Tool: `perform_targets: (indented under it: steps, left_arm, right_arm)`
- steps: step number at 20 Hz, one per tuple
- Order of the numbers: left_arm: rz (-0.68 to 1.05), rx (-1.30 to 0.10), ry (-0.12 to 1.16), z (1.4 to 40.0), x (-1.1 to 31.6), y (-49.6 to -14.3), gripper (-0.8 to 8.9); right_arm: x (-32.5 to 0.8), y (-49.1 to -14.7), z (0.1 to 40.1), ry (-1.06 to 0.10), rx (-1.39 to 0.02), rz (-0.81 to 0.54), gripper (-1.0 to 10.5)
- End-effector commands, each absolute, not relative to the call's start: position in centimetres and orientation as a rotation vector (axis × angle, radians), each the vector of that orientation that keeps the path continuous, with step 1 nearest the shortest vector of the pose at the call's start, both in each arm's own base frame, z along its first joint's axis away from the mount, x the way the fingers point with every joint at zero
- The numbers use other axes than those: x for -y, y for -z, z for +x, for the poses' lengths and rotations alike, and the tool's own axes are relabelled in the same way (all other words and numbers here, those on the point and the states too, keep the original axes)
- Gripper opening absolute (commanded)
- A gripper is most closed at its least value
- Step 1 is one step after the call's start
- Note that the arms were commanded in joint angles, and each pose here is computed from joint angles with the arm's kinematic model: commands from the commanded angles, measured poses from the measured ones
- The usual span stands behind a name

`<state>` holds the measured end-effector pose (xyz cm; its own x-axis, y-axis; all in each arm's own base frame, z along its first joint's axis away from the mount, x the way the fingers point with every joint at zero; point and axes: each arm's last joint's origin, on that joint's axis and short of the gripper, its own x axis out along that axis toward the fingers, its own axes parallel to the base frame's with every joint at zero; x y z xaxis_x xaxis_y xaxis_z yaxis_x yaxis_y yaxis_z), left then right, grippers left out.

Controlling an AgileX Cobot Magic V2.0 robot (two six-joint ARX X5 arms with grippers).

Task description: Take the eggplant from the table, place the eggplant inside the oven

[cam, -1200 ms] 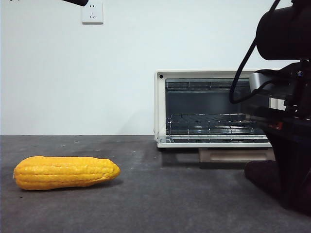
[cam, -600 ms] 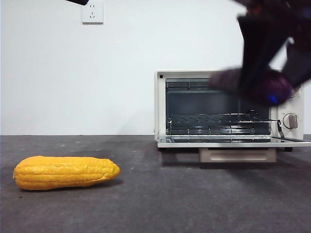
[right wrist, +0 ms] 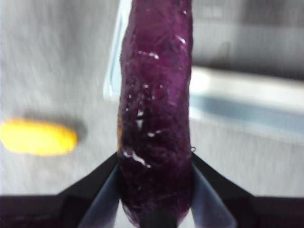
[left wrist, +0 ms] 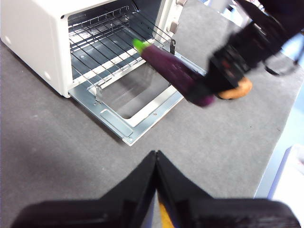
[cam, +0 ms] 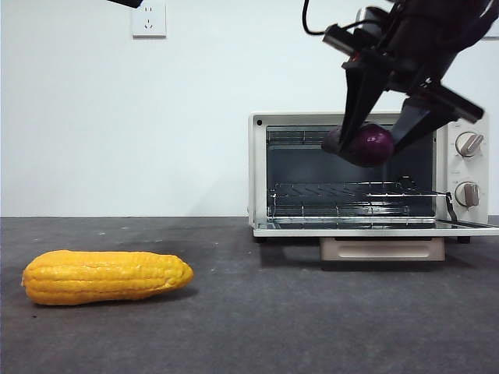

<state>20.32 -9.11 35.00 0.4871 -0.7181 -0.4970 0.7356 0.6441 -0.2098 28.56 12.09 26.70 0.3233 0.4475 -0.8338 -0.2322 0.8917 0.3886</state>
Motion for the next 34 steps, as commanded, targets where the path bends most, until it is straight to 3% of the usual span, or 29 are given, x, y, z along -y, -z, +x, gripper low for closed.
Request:
perform_targets:
  steps: [1,9,16,20,22,23,34]
  left_arm:
    - [0.041,-0.583,0.891,20.3,9.1,-34.9,-0.06]
    - [0.041,-0.589,0.891,20.2,9.1,-34.9,-0.06]
    - [0.039,-0.603,0.890,20.2,9.0,-34.8,-0.06]
    - [0.037,-0.624,0.889,20.1,9.0,-34.6,-0.06]
    - [0.038,-0.624,0.889,20.1,9.0,-34.6,-0.06]
    - [0.038,-0.623,0.889,20.1,9.0,-34.6,-0.06]
    - [0.038,-0.624,0.889,20.1,9.0,-34.6,-0.06]
  right_arm:
    - [-11.4,-26.6,30.6,-0.425,-1.151,0.241,-0.1]
    - [-8.8,-25.7,35.3,-0.291,-1.055,0.433,-0.1]
    - [-8.8,-24.2,37.8,-0.199,-0.961,0.564,-0.1]
    - [-8.9,-22.9,38.8,-0.130,-0.931,0.562,0.3]
    - [-8.8,-23.1,39.0,-0.108,-0.893,0.552,2.4]
    - [-8.8,-23.2,39.1,-0.114,-0.873,0.555,2.9]
    - [-8.7,-23.2,39.2,-0.082,-0.857,0.534,2.9]
